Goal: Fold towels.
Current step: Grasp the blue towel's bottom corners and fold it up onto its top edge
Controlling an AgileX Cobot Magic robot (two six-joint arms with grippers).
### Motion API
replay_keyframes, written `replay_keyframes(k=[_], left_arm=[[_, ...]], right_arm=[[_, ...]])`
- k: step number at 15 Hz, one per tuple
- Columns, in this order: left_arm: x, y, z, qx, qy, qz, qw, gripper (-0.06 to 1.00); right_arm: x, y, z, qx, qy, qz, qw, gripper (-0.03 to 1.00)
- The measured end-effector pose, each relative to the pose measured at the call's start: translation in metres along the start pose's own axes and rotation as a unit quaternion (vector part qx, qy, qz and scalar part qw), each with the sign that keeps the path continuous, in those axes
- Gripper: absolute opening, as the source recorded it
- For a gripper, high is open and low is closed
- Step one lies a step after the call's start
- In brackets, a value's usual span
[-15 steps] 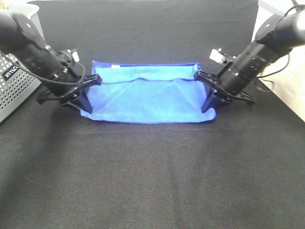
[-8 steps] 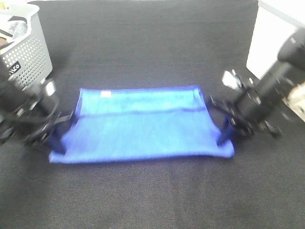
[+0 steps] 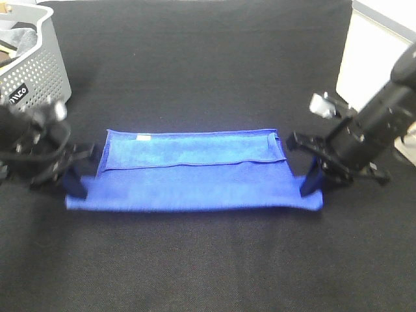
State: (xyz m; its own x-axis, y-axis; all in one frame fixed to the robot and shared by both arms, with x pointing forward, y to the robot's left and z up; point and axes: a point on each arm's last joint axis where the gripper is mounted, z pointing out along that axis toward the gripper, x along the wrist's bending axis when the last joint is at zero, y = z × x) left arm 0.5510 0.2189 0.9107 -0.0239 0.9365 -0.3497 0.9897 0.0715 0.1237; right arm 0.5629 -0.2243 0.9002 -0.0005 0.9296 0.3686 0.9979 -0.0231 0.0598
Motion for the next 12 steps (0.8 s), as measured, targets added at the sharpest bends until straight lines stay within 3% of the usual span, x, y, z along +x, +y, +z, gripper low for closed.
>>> replay_keyframes(k=[4,8,12], left_arm=[[-0.018,0.043,-0.022,-0.067,-0.015,0.02,0.997,0.01],[-0.022,0.07,-0.014,-0.08,-0.017,0.013,0.997,0.01],[-0.021,0.099,0.003,-0.092,-0.008,0.027,0.995,0.01]], right_arm=[[0.016,0.047,-0.02,-0.058,0.009,-0.035,0.998,0.0],[0.022,0.08,-0.026,-0.09,0.009,-0.057,0.994,0.0],[0.018,0.11,-0.004,-0.089,0.003,-0.068,0.994,0.0]])
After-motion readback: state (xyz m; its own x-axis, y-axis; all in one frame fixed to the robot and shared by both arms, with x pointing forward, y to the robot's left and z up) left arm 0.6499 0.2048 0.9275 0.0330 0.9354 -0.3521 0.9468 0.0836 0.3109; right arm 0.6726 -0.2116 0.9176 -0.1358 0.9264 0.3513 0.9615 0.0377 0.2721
